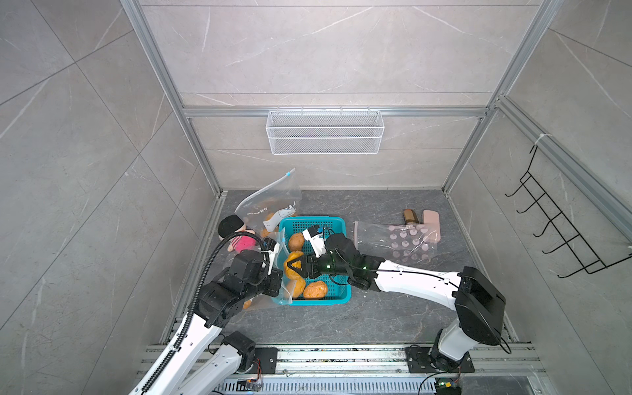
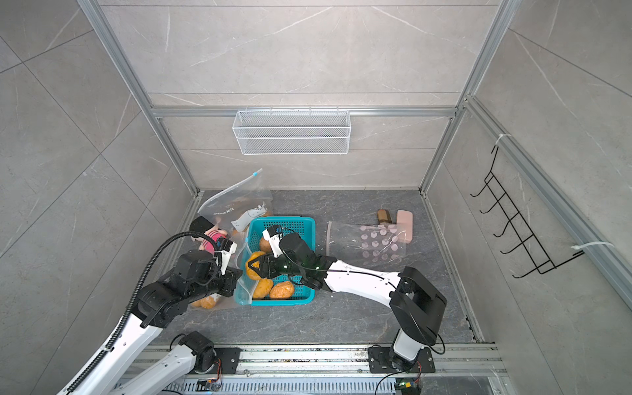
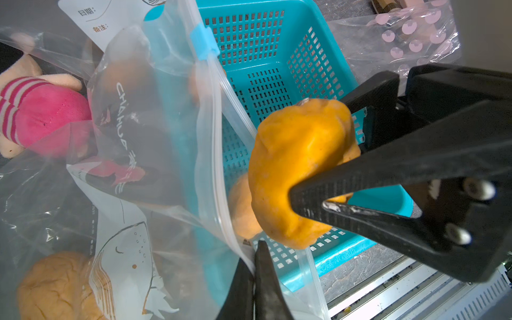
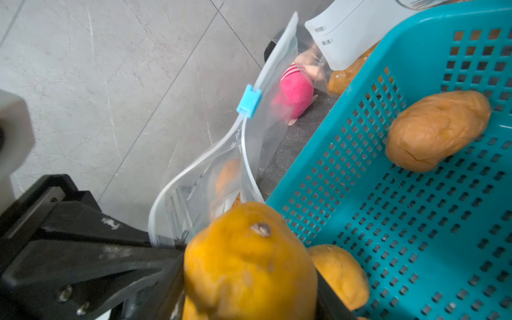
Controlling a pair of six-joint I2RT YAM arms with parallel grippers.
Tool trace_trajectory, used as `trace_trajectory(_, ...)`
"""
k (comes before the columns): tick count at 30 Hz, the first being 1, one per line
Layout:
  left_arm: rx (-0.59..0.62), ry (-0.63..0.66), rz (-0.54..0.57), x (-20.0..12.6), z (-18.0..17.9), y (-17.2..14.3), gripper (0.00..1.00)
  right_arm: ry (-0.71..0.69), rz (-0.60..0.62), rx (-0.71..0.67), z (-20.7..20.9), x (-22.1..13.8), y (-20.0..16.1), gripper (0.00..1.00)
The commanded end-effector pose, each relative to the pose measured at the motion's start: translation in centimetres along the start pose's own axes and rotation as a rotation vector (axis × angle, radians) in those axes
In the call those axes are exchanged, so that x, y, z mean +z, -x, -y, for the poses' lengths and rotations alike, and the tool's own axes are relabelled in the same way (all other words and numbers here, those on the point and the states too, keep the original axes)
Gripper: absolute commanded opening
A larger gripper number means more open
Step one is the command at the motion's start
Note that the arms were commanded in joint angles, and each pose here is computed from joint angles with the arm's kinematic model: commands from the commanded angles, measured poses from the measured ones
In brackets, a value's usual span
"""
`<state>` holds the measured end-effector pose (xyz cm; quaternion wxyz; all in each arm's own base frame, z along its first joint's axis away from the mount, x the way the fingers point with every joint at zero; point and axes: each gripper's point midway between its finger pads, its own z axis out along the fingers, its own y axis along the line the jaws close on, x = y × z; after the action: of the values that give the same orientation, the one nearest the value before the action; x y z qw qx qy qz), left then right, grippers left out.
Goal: Put the potatoes into a zipper bag and zip it
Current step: Place the potato into the zipper food storage bag.
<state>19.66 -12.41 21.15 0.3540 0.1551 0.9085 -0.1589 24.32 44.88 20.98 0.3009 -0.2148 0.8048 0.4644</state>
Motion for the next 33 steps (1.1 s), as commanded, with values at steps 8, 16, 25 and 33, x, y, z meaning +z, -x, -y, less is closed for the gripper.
trace_trajectory(8,0.02,-0.01,0.028,0.0,0.2,0.6,0.0,-0.112,-0.031,-0.049,0.9,1.3,-0.1,0.54)
trace_trajectory(16,0.021,-0.012,0.028,0.1,0.2,0.6,0.0,-0.218,-0.028,-0.042,1.5,1.8,0.0,0.58)
trace_trajectory(25,0.022,-0.016,0.029,0.0,0.3,0.6,0.0,-0.228,-0.059,0.068,0.7,1.5,0.2,0.64)
trace_trajectory(33,0.022,-0.016,0.029,0.0,0.2,0.6,0.0,-0.198,-0.085,0.113,-0.1,1.5,0.0,0.72)
